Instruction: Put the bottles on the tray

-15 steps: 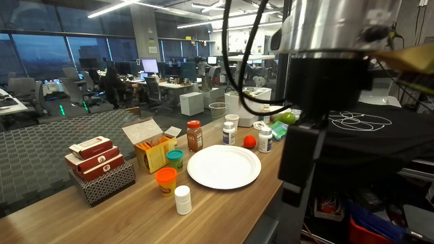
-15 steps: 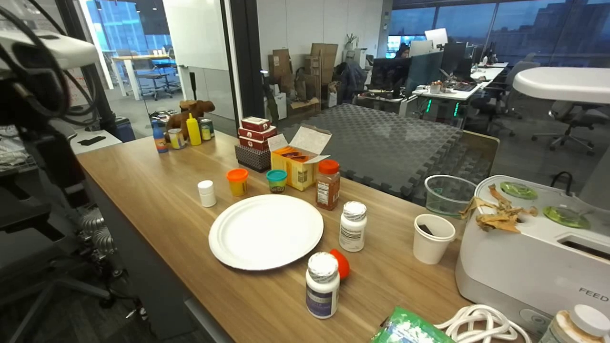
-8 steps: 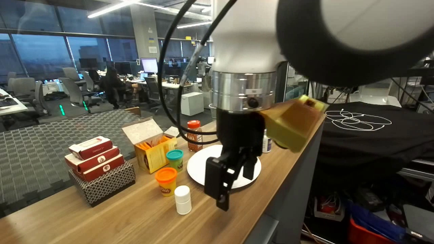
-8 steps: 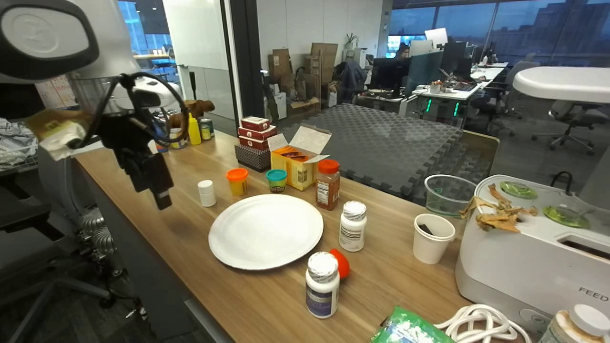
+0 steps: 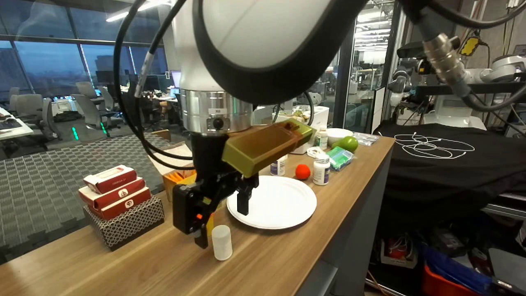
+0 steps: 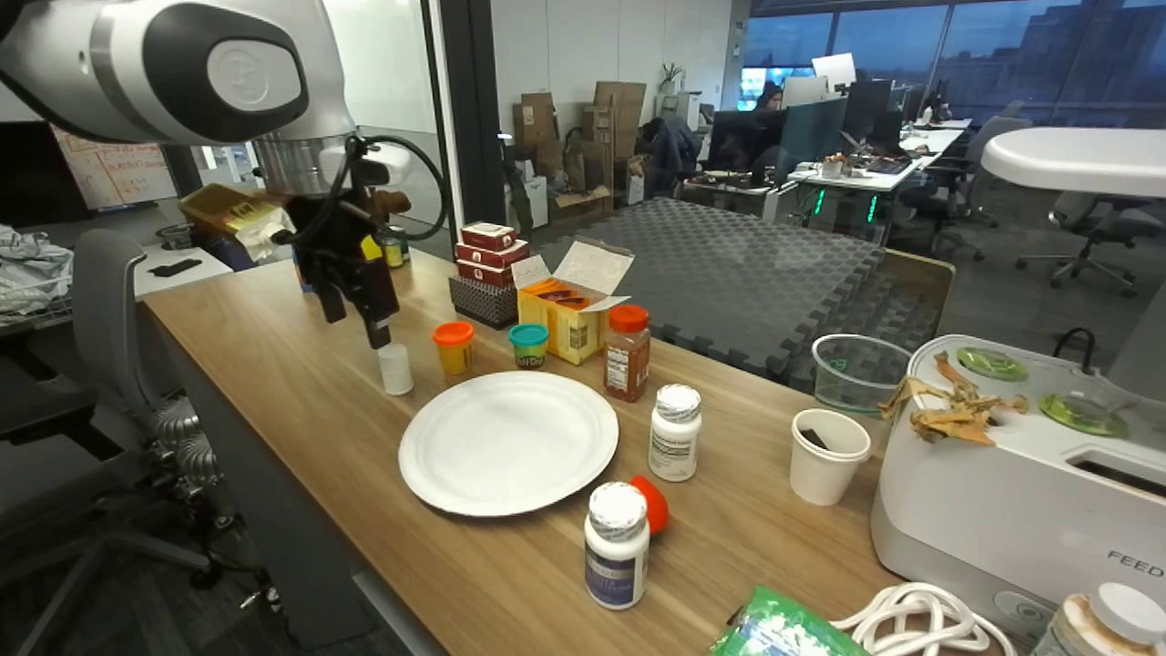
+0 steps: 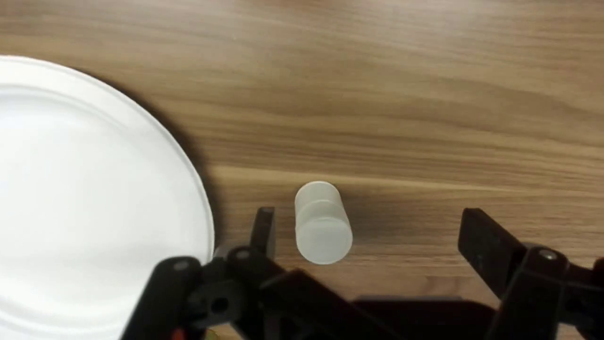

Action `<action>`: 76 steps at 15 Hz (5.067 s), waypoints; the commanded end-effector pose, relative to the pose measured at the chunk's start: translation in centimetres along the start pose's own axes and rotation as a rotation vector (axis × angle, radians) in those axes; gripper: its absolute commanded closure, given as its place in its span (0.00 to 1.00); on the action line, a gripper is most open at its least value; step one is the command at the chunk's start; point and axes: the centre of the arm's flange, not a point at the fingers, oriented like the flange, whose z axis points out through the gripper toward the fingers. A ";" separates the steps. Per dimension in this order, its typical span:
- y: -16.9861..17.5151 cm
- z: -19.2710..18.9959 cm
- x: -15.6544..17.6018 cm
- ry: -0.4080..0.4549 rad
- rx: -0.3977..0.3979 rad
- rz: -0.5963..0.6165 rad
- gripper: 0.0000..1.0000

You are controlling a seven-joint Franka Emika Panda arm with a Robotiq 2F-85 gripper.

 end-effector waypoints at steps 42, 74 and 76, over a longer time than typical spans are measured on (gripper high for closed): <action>2.4 0.5 7.1 0.079 -0.038 0.059 0.76; 21.2 4.3 -2.6 0.004 -0.059 0.311 0.76; 21.1 3.9 -2.8 0.007 -0.067 0.302 0.26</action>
